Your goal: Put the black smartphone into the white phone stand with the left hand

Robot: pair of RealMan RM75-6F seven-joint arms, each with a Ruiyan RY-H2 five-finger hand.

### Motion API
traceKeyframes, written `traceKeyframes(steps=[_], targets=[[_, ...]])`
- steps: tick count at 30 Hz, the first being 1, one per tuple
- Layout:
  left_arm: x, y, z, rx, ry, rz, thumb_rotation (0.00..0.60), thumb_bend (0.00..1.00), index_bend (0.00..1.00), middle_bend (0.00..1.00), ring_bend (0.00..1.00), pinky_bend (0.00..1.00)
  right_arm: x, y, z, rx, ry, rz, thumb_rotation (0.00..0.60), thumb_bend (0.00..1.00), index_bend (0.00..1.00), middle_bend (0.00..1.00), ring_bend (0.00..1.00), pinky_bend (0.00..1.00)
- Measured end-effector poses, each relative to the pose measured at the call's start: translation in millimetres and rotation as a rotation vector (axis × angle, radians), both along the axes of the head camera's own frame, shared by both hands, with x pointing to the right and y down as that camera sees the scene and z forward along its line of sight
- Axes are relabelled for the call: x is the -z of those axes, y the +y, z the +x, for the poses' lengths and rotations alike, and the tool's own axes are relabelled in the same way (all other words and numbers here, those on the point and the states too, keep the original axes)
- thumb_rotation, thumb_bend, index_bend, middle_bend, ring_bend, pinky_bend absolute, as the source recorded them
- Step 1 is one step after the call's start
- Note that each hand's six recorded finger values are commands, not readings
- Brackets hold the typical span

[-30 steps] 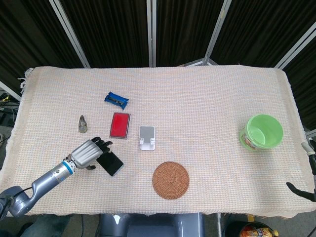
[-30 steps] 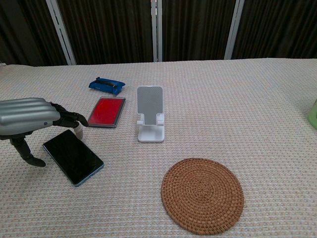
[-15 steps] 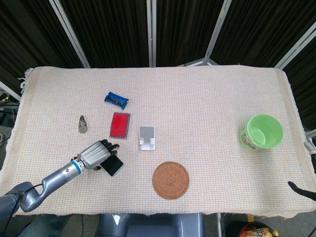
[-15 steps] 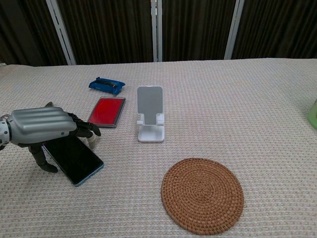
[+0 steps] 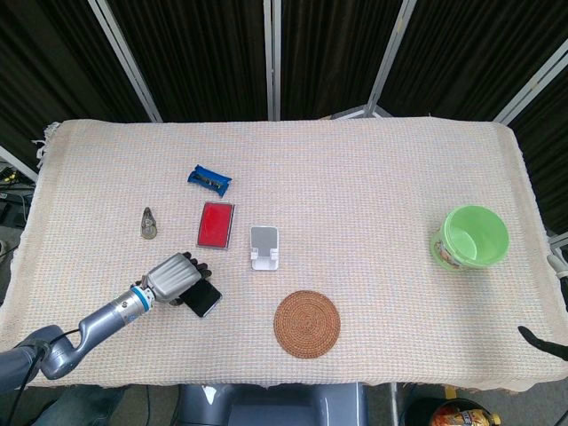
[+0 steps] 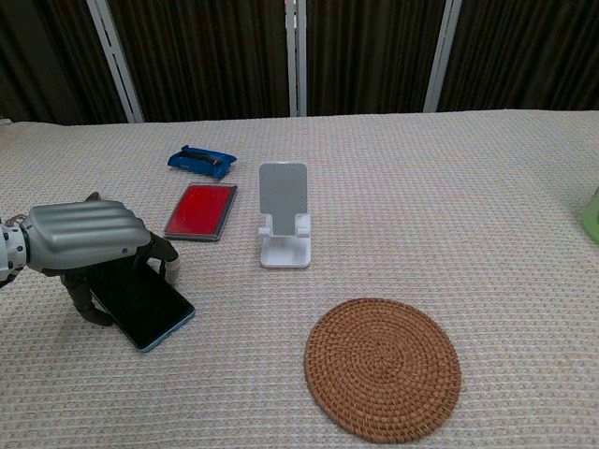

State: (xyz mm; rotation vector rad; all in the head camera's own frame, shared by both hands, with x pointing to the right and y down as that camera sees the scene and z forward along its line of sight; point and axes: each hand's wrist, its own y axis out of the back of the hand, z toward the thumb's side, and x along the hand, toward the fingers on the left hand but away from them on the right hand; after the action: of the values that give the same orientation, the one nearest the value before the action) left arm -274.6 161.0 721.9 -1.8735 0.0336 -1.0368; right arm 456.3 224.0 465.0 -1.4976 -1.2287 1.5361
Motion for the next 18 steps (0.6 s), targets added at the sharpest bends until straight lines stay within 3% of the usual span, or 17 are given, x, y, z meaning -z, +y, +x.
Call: traceKeyframes(steps=[10, 13, 18], targets=[[21, -15, 3, -0.009, 0.032, 0.083, 0.600, 0.00, 0.58, 0.36, 0.44, 0.40, 3, 0, 0, -0.001, -0.010, 0.005, 0.600, 0.00, 0.00, 0.00, 0.00, 0.00], [31, -22, 7, -0.043, 0.038, 0.153, 0.600, 0.00, 0.58, 0.36, 0.44, 0.40, 4, 0, 1, -0.002, -0.015, 0.008, 0.600, 0.00, 0.00, 0.00, 0.00, 0.00], [54, -44, 28, -0.143, 0.053, 0.342, 0.600, 0.00, 0.59, 0.36, 0.44, 0.41, 5, 1, 2, -0.006, -0.022, 0.009, 0.600, 0.00, 0.00, 0.00, 0.00, 0.00]])
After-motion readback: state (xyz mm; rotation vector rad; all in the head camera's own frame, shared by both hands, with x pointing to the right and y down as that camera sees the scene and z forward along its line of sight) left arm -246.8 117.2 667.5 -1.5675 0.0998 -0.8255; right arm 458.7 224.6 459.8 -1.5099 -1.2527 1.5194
